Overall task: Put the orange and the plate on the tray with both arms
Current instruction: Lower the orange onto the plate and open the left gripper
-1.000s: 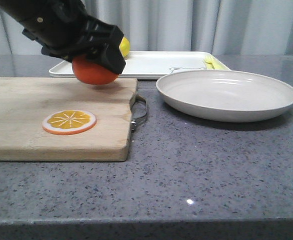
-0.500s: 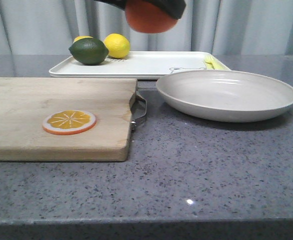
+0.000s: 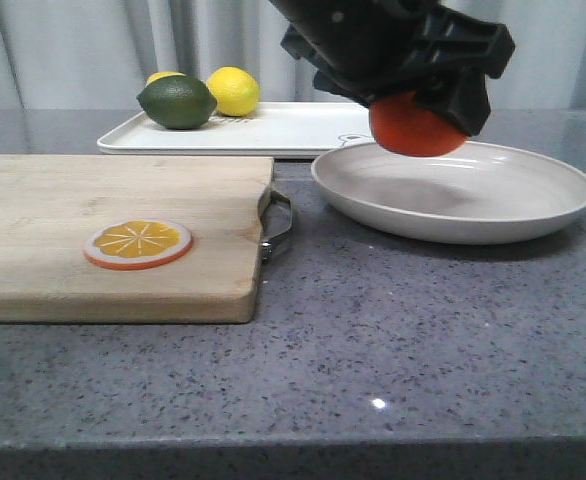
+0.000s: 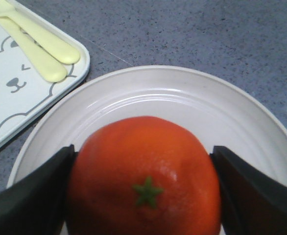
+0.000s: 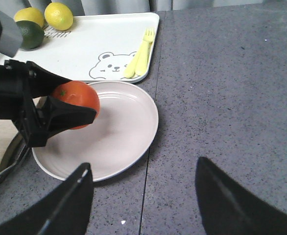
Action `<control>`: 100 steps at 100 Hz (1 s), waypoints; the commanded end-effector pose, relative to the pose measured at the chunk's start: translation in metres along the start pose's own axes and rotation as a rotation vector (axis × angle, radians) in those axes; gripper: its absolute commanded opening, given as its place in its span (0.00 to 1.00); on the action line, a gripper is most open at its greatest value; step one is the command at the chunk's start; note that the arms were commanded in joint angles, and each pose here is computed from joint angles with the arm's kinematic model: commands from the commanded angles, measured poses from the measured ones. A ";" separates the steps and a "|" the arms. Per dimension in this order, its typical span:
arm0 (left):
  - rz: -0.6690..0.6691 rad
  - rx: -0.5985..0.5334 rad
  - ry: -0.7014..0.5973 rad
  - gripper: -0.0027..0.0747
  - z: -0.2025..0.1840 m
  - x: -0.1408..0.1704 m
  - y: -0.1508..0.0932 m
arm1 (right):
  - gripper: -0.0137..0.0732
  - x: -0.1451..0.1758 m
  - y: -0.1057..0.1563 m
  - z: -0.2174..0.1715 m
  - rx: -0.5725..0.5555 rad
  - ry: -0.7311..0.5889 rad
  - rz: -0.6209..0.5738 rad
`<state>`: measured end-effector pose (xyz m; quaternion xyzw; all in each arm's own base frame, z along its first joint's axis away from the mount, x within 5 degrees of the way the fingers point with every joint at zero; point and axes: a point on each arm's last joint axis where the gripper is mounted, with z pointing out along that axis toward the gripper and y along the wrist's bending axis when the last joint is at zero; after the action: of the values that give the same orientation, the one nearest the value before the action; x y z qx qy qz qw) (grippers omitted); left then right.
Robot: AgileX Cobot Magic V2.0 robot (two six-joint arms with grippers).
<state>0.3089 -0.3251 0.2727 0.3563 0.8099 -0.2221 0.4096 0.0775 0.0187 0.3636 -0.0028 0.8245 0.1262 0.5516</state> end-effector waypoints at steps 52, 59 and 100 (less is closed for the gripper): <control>0.001 0.015 -0.054 0.32 -0.015 -0.020 -0.005 | 0.69 -0.017 0.003 -0.003 -0.012 -0.108 -0.007; 0.001 0.015 -0.056 0.41 -0.015 -0.020 -0.005 | 0.69 -0.017 0.003 -0.003 -0.012 -0.111 -0.007; 0.001 0.015 -0.056 0.66 -0.015 -0.020 -0.005 | 0.69 -0.017 0.003 -0.003 -0.012 -0.113 -0.007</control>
<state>0.3086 -0.3274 0.2576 0.3700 0.8251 -0.2141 0.3694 0.0780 0.0186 0.3647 -0.0023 0.8206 0.1263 0.5574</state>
